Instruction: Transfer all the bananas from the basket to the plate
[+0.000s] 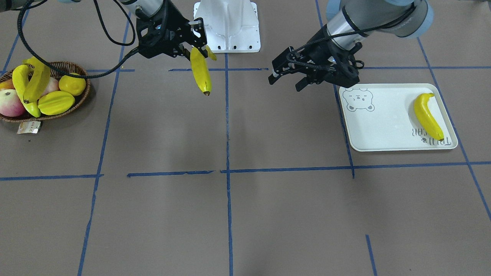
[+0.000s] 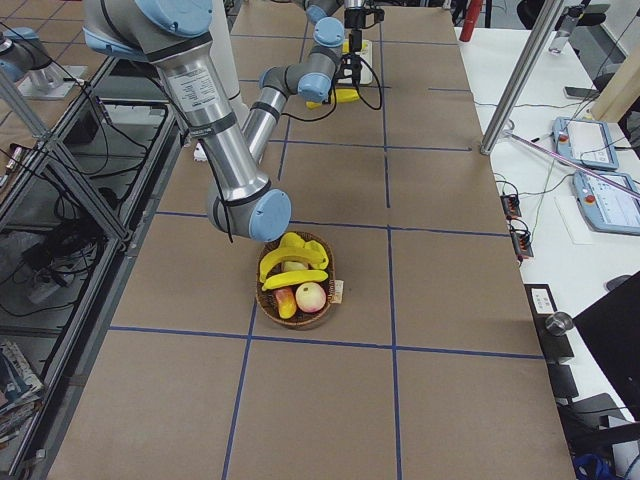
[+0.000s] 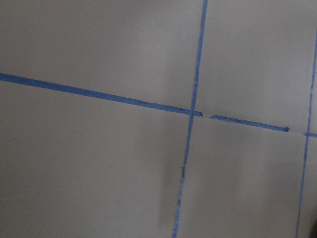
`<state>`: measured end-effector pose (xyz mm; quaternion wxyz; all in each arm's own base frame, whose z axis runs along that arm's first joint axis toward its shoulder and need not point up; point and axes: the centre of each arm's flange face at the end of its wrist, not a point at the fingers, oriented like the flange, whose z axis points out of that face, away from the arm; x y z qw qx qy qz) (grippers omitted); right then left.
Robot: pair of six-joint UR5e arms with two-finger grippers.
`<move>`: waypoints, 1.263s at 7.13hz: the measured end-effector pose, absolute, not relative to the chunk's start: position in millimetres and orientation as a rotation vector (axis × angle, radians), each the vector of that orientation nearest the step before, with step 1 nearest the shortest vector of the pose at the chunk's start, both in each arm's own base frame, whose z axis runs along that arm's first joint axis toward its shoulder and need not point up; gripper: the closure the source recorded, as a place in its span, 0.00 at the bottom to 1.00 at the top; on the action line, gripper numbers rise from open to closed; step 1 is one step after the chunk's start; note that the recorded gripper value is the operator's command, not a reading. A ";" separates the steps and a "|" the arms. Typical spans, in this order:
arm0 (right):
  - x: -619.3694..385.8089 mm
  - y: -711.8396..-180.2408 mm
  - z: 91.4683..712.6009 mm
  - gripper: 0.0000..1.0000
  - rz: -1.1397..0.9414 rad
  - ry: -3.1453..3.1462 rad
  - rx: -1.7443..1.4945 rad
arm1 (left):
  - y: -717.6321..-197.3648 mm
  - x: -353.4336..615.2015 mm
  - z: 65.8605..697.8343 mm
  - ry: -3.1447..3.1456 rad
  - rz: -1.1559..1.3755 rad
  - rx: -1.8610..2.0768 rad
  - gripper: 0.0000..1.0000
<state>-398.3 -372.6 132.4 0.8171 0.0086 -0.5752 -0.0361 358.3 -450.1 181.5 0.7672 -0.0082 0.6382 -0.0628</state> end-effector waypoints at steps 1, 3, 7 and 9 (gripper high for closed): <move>-408.7 -365.9 123.2 0.99 -0.090 -1.233 0.032 | -440.3 373.1 166.5 1.420 -0.110 -0.031 0.01; -418.9 -359.7 110.6 0.99 -0.095 -1.243 0.057 | -428.6 388.0 143.0 1.482 -0.080 -0.042 0.01; -419.4 -356.6 102.9 0.99 -0.098 -1.278 0.081 | -430.1 424.3 136.3 1.610 -0.115 -0.045 0.04; -419.4 -356.8 103.2 0.99 -0.097 -1.280 0.082 | -418.7 439.7 134.6 1.619 -0.098 -0.062 0.09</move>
